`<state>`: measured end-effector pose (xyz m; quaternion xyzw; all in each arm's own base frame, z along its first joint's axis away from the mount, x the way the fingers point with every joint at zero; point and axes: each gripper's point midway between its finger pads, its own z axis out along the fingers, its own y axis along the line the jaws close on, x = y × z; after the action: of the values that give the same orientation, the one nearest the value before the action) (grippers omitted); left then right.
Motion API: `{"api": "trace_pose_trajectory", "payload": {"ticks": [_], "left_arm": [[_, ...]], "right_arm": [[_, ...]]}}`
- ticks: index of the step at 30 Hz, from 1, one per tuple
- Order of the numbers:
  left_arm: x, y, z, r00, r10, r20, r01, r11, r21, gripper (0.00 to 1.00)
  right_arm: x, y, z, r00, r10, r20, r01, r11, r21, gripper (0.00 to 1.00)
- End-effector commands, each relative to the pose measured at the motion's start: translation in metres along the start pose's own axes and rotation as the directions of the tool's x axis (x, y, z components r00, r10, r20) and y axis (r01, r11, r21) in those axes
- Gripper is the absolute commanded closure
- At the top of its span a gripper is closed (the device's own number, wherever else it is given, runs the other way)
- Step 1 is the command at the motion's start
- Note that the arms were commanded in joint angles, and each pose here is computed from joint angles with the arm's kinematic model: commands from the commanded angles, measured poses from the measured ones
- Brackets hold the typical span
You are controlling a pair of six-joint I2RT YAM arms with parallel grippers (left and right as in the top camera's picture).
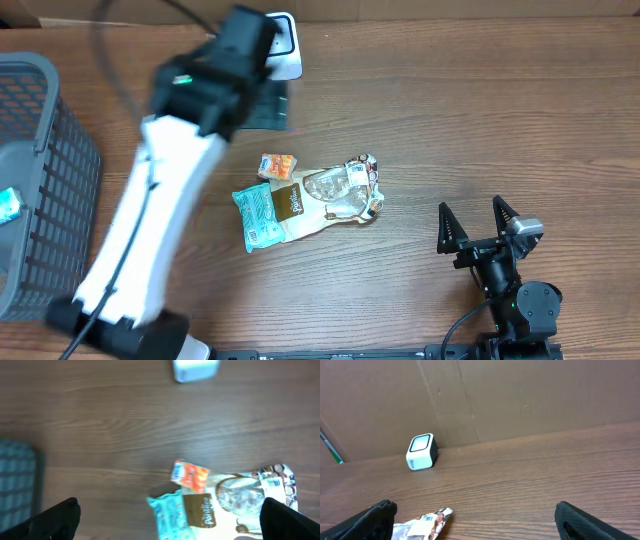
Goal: Scan the item barcode
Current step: 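Lower the orange pack onto the table beside the mint-green pack, then move the left gripper into the basket and grasp the green tissue pack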
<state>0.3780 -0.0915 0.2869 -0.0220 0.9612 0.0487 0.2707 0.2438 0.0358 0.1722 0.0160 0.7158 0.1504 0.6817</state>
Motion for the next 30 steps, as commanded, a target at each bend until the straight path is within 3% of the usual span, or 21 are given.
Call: {"api": "trace_pose_trajectory", "payload": {"ticks": [1, 10, 15, 20, 23, 30], "left_arm": [[-0.01, 0.043, -0.033, 0.993, -0.101, 0.065, 0.099, 0.995, 0.03, 0.02], [-0.014, 0.151, -0.077, 0.902, -0.381, 0.202, 0.385, 0.923, 0.017, 0.02], [-0.013, 0.18, -0.08, 0.859, -0.466, 0.212, 0.468, 0.883, 0.047, 0.02], [-0.011, 0.214, -0.082, 0.817, -0.517, 0.256, 0.536, 0.844, -0.004, 0.03], [-0.008, 0.248, -0.087, 0.762, -0.567, 0.312, 0.611, 0.79, -0.056, 0.04], [0.028, 0.334, -0.09, 0.602, -0.706, 0.374, 0.792, 0.588, -0.165, 0.06]], "right_arm": [[0.003, -0.002, 0.001, 1.0, 0.011, -0.003, -0.011, 1.0, 0.01, 0.0], [0.003, -0.002, 0.001, 1.0, 0.011, -0.003, -0.011, 1.0, 0.01, 0.0], [0.003, -0.002, 0.001, 1.0, 0.011, -0.003, -0.011, 1.0, 0.01, 0.0], [0.003, -0.002, 0.001, 1.0, 0.011, -0.003, -0.011, 1.0, 0.01, 0.0], [0.003, -0.002, 0.001, 1.0, 0.011, -0.003, -0.011, 1.0, 0.01, 0.0], [0.003, -0.002, 0.001, 1.0, 0.011, -0.003, -0.011, 1.0, 0.01, 0.0]]}}
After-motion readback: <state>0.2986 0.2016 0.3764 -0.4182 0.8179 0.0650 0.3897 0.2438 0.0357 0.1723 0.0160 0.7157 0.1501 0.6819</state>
